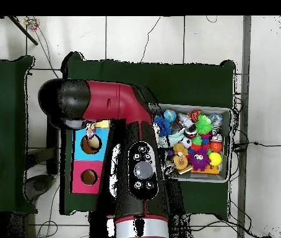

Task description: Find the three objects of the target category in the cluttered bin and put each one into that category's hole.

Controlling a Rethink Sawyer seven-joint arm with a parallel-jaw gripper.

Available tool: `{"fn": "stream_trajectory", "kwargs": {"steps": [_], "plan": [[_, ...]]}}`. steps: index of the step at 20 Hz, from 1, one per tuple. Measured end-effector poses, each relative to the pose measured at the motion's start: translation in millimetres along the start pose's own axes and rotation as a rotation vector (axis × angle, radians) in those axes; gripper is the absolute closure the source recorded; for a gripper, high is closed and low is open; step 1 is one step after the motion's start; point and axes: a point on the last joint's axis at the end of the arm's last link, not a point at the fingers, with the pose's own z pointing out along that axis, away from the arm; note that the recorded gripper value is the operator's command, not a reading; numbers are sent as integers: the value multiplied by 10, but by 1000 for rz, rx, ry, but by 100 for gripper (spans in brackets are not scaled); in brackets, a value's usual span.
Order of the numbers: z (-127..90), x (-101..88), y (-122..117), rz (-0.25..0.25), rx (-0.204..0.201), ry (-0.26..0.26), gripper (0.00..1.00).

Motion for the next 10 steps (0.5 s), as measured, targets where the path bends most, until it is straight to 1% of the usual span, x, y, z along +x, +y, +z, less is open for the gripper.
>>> {"fn": "stream_trajectory", "kwargs": {"steps": [5,10], "plan": [[104,-17,-23,-16,21,-20,100],[253,-89,-59,-32,40,-59,100]]}}
